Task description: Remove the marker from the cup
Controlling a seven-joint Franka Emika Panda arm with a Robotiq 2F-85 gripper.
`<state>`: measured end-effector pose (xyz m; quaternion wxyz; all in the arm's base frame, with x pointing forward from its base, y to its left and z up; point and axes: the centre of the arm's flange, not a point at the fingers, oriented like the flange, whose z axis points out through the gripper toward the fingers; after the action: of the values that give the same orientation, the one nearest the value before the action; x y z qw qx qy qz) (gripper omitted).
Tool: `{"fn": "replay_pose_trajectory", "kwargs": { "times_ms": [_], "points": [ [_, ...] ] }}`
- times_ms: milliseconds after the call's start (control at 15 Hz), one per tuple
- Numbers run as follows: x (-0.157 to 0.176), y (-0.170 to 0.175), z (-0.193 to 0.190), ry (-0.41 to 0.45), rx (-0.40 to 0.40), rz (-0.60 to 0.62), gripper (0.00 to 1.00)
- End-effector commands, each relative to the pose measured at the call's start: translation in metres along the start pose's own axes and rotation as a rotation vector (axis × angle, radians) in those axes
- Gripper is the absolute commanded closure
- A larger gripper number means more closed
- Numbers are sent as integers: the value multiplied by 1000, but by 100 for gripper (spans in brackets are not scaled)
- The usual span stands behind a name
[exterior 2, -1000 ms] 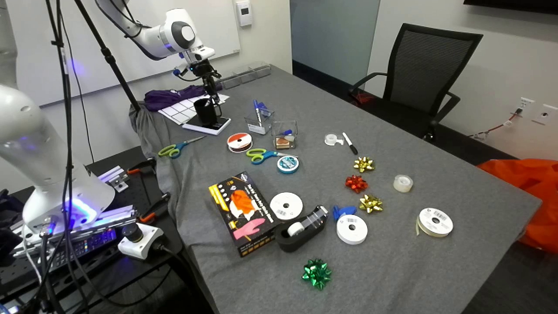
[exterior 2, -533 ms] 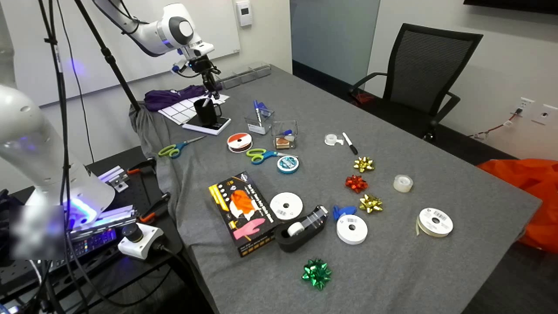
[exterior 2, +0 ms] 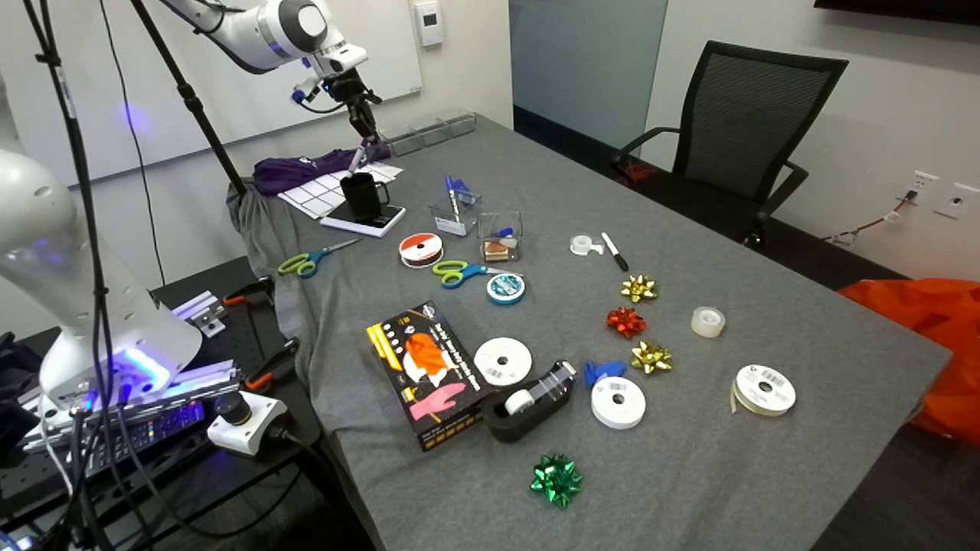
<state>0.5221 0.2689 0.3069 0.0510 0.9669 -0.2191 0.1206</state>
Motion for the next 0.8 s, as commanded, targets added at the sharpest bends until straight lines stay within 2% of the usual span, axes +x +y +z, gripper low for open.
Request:
{"fn": "replay_pose_trajectory", "kwargs": {
  "times_ms": [0, 200, 400, 733],
  "points": [
    [18, 9, -30, -27, 77, 65, 96],
    [50, 6, -47, -43, 142, 179, 96],
    [80, 0, -51, -47, 171, 296, 96],
    [103, -13, -1, -38, 110, 440, 96]
  ]
}}
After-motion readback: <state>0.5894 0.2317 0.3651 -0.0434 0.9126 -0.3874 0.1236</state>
